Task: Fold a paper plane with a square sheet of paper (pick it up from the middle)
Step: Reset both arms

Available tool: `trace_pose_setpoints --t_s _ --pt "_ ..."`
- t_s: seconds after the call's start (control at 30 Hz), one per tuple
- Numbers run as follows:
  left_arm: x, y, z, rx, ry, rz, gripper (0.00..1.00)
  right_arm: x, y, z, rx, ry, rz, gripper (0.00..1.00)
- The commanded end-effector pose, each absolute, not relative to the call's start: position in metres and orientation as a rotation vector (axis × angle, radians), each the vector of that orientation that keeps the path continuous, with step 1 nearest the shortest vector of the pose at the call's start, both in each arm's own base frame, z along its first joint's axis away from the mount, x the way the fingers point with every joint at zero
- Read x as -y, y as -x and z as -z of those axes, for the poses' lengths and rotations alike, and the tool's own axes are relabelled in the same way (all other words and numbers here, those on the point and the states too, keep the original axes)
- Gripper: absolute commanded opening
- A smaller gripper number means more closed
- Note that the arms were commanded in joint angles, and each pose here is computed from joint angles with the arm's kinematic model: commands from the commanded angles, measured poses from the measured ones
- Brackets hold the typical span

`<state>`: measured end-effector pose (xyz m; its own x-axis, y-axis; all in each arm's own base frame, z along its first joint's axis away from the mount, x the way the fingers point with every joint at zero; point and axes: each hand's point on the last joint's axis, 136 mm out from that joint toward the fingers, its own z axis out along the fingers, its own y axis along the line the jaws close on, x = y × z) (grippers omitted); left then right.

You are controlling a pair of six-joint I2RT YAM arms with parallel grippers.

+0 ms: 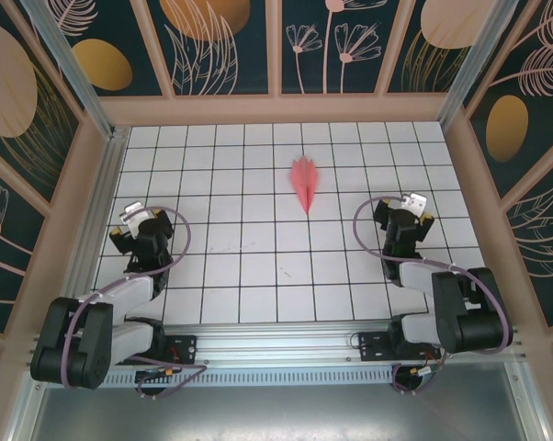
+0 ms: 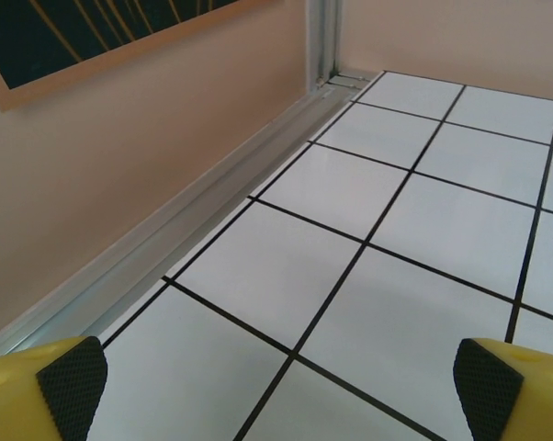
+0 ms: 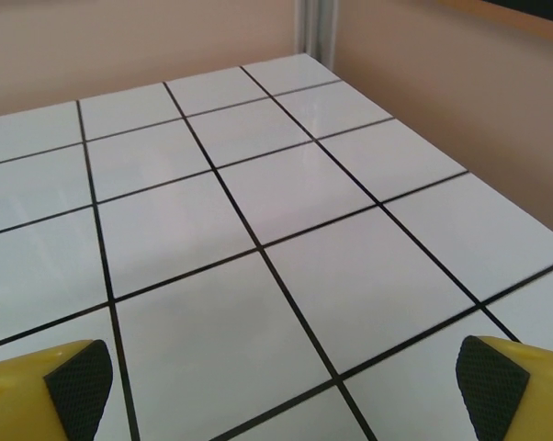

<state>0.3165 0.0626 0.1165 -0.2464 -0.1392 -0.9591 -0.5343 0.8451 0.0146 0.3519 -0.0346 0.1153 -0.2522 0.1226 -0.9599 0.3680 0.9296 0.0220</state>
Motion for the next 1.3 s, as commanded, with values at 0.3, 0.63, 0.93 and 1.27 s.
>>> trace_pose_setpoints --t_s 0.3,0.63,0.93,1.27 --pt "-0.028 -0.343 -0.164 -1.563 0.260 -0.137 0.99 0.025 -0.371 -0.134 -1.672 -0.240 0.105 0.99" --pt "-0.031 -0.366 -0.147 -1.583 0.258 -0.145 0.98 0.024 -0.368 -0.127 -1.672 -0.218 0.047 0.99" --pt "-0.034 -0.365 -0.144 -1.579 0.271 -0.148 0.99 0.028 -0.370 -0.123 -1.678 -0.238 0.040 0.99" --pt "-0.021 -0.356 -0.150 -1.544 0.181 -0.098 0.99 0.028 -0.370 -0.124 -1.676 -0.237 0.039 0.99"
